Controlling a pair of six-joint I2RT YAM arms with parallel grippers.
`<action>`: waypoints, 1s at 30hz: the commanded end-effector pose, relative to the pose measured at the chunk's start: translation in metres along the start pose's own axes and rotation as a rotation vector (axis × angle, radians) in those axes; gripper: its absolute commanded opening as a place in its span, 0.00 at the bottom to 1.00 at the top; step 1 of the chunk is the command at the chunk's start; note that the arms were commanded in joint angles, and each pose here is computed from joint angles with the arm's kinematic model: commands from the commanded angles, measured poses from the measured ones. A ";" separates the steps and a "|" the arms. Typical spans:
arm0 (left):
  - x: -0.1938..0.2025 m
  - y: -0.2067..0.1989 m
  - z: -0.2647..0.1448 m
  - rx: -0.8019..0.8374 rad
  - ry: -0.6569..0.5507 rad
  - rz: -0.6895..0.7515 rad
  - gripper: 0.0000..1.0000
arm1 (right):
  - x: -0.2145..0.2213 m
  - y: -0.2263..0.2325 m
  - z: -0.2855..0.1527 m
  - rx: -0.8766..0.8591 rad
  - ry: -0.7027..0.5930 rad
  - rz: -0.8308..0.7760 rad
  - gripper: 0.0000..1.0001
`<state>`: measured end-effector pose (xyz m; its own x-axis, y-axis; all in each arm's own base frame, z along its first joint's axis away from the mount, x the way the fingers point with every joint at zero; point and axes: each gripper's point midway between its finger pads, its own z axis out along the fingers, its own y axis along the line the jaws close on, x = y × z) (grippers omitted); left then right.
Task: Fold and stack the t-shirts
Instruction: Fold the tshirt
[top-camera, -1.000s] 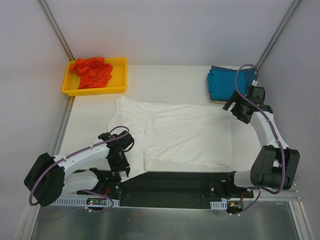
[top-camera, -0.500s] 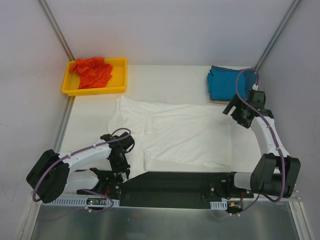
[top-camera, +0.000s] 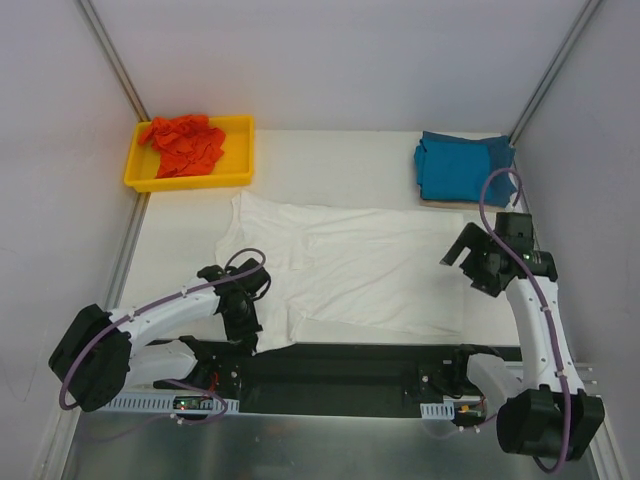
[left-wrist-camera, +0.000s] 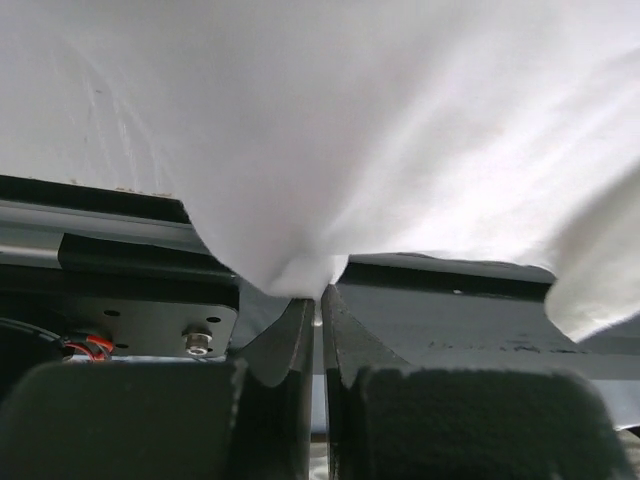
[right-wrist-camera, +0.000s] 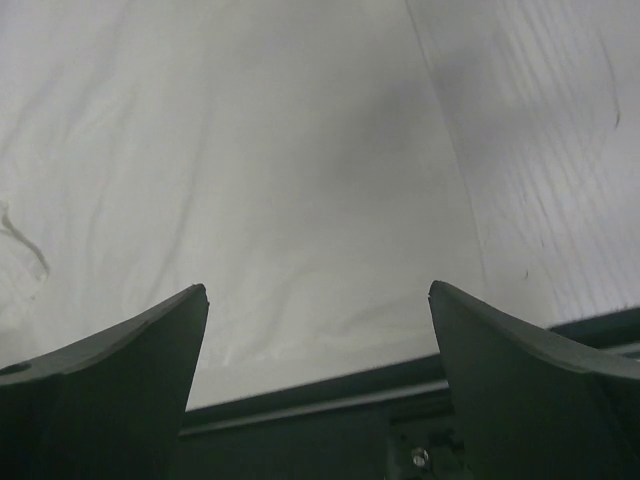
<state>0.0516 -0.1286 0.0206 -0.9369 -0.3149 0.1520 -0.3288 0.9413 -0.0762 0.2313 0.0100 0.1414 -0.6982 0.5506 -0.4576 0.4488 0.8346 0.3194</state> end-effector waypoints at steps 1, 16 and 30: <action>-0.016 -0.011 -0.018 0.037 -0.098 0.084 0.00 | 0.084 -0.027 -0.018 0.103 0.274 0.087 0.97; -0.040 -0.034 -0.047 0.080 -0.215 0.156 0.00 | 0.148 -0.041 0.005 0.165 0.489 0.181 0.58; -0.062 -0.049 -0.070 0.121 -0.289 0.099 0.00 | 0.168 -0.055 0.023 0.258 0.602 0.093 0.48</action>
<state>0.1251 -0.1504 0.0750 -0.9607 -0.2544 -0.1113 -0.2275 0.9509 -0.2098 0.1040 0.0593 0.0323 -0.7789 0.6138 0.1288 0.6270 0.7673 0.1345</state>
